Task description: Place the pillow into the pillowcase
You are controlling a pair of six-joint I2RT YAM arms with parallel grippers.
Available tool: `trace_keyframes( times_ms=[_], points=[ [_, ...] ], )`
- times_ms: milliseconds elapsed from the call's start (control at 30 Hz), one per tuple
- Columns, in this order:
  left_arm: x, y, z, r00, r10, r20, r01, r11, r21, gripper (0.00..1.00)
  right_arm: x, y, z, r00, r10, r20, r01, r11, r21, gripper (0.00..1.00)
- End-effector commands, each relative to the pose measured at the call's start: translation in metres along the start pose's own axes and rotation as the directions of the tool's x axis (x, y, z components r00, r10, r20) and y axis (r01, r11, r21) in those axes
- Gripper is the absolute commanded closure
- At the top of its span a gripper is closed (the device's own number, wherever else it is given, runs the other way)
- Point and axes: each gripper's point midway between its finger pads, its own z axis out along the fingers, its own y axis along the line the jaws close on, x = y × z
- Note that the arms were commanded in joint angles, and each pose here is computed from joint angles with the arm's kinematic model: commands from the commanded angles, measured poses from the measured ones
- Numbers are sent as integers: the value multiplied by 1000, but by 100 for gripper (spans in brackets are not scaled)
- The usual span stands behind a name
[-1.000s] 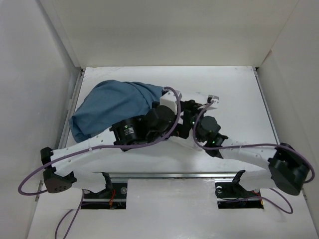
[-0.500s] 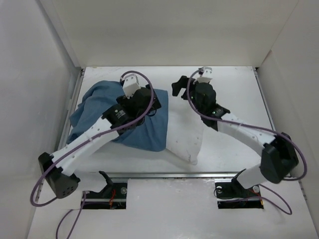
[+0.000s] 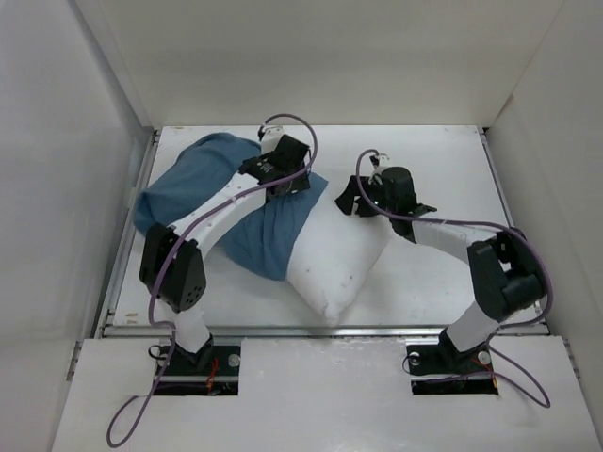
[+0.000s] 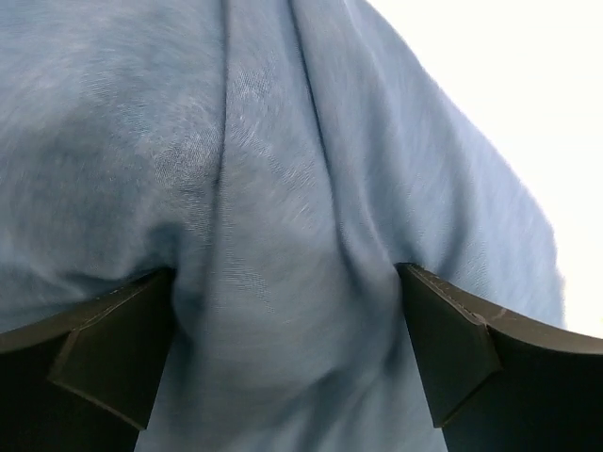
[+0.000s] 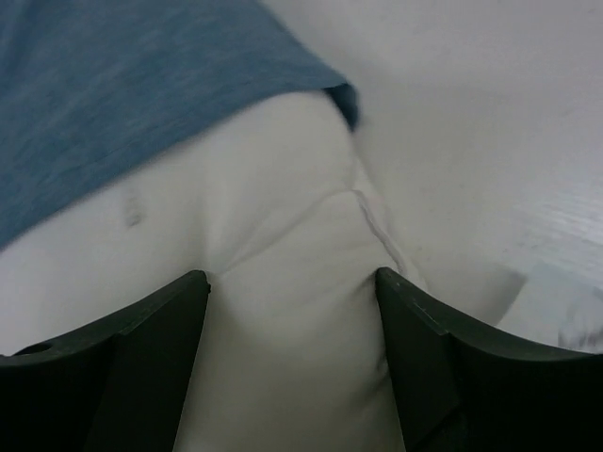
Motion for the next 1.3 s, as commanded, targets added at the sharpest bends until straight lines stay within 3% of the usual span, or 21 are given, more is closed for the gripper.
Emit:
trace_keyframes(
  times_ms=[0, 100, 200, 467, 567, 733, 867, 967, 1100, 1267],
  points=[
    [-26, -70, -1, 995, 64, 71, -77, 978, 193, 5, 61, 87, -29, 980, -107, -167, 47, 943, -330, 23],
    [-31, -102, -8, 988, 113, 105, -137, 955, 264, 5, 73, 113, -39, 971, -177, -161, 101, 913, -394, 23],
    [-33, -108, -13, 986, 123, 116, -151, 949, 277, 5, 69, 111, -36, 977, -170, -132, 118, 936, -331, 24],
    [-43, -44, -41, 976, 97, 195, -121, 986, 118, 0, 25, 83, -63, 991, -135, 10, 135, 988, -77, 23],
    [-50, -27, -66, 970, 67, 236, -96, 989, 114, 0, 24, 76, -81, 990, -142, 16, 143, 989, -34, 22],
    [-39, -16, -114, 960, 89, 266, -128, 983, 133, 0, 35, 26, -100, 995, -101, -4, 99, 970, 221, 19],
    [19, -15, -139, 957, 214, 195, -240, 963, 120, 0, 64, 1, -105, 997, -42, -61, 59, 950, 306, 19],
    [72, -13, -133, 954, 287, 88, -295, 951, 93, 0, 71, -10, -102, 999, 2, -46, 13, 941, 337, 19],
    [148, 9, -121, 904, 421, -78, -423, 906, 1, 0, 67, -7, -100, 1000, 10, -26, 0, 945, 328, 19],
    [174, 25, -94, 904, 407, -130, -421, 900, -110, 0, 69, 6, -95, 1000, 23, -17, -19, 973, 231, 19]
  ],
)
